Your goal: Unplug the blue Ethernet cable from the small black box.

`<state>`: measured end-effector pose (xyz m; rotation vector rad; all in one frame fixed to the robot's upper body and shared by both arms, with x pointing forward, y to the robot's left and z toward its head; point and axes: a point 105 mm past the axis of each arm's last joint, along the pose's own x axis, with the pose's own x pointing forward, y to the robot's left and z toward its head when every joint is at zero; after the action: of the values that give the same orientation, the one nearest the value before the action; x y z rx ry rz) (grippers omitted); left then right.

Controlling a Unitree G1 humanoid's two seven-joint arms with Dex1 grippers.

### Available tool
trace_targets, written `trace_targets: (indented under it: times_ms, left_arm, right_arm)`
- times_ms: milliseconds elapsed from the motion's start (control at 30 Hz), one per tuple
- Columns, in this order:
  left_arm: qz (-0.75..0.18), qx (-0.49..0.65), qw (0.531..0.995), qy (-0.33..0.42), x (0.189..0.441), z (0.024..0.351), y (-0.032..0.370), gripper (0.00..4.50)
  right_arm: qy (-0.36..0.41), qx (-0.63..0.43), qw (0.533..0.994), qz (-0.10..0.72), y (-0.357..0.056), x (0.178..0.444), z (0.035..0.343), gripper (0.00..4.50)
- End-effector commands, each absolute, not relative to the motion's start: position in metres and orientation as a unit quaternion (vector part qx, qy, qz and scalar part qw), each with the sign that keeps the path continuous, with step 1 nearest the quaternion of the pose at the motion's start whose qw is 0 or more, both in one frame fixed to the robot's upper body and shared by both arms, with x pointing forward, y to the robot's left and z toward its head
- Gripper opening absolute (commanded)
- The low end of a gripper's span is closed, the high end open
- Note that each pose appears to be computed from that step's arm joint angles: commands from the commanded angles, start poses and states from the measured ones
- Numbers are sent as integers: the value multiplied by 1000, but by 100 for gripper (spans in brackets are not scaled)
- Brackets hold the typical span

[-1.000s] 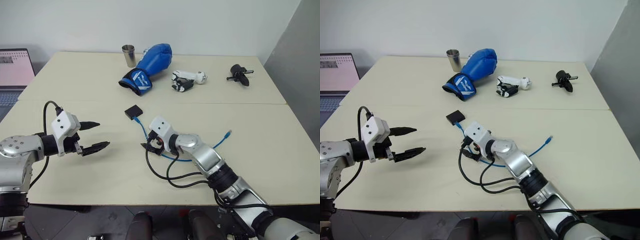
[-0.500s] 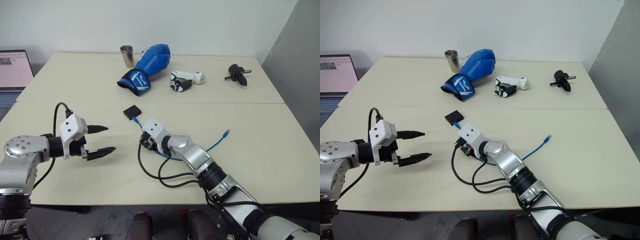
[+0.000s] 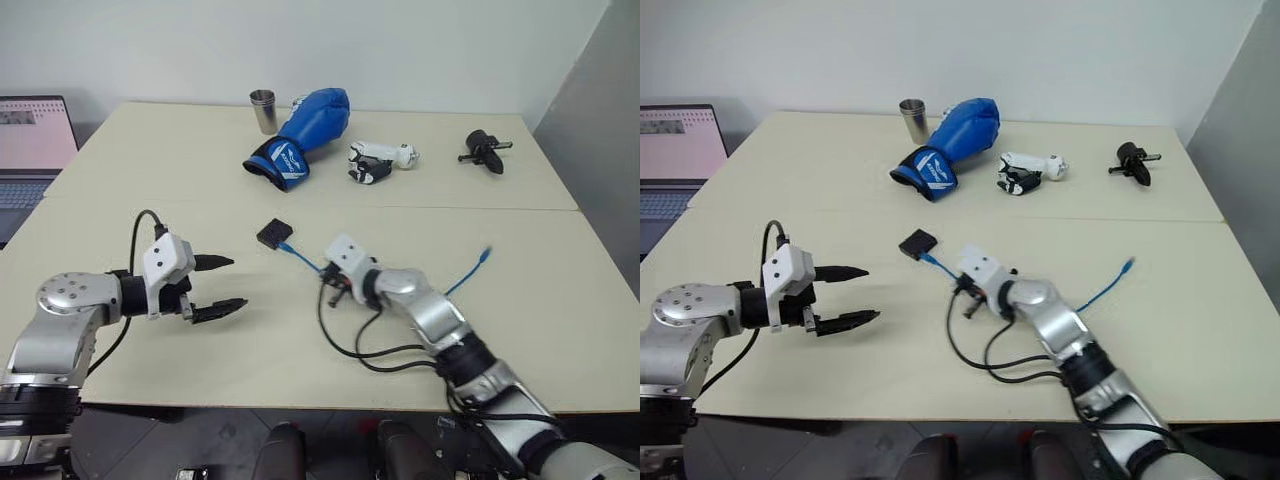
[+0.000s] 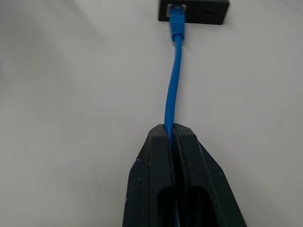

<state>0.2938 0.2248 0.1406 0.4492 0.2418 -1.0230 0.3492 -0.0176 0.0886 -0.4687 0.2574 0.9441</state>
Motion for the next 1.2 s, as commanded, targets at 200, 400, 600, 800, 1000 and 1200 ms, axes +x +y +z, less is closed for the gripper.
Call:
trace_targets:
  times_ms: [200, 400, 600, 800, 1000, 1200]
  left_arm:
    - [-509, 206, 829, 103, 290, 142, 209, 450]
    - [-517, 204, 826, 99, 294, 142, 205, 450]
    - [-532, 192, 818, 108, 287, 142, 204, 450]
    - [-541, 190, 811, 120, 281, 139, 204, 450]
    - [-546, 190, 807, 121, 279, 137, 199, 450]
    - [-547, 190, 806, 120, 278, 137, 197, 450]
  right_arm:
    - [165, -274, 811, 489, -116, 299, 107, 2]
    - [127, -250, 820, 498, -103, 295, 119, 38]
    - [73, -220, 833, 502, -83, 305, 136, 160]
    - [68, -209, 844, 489, -67, 325, 131, 219]
    - [96, -206, 851, 474, -51, 339, 106, 219]
    - [109, -204, 852, 469, -43, 345, 94, 219]
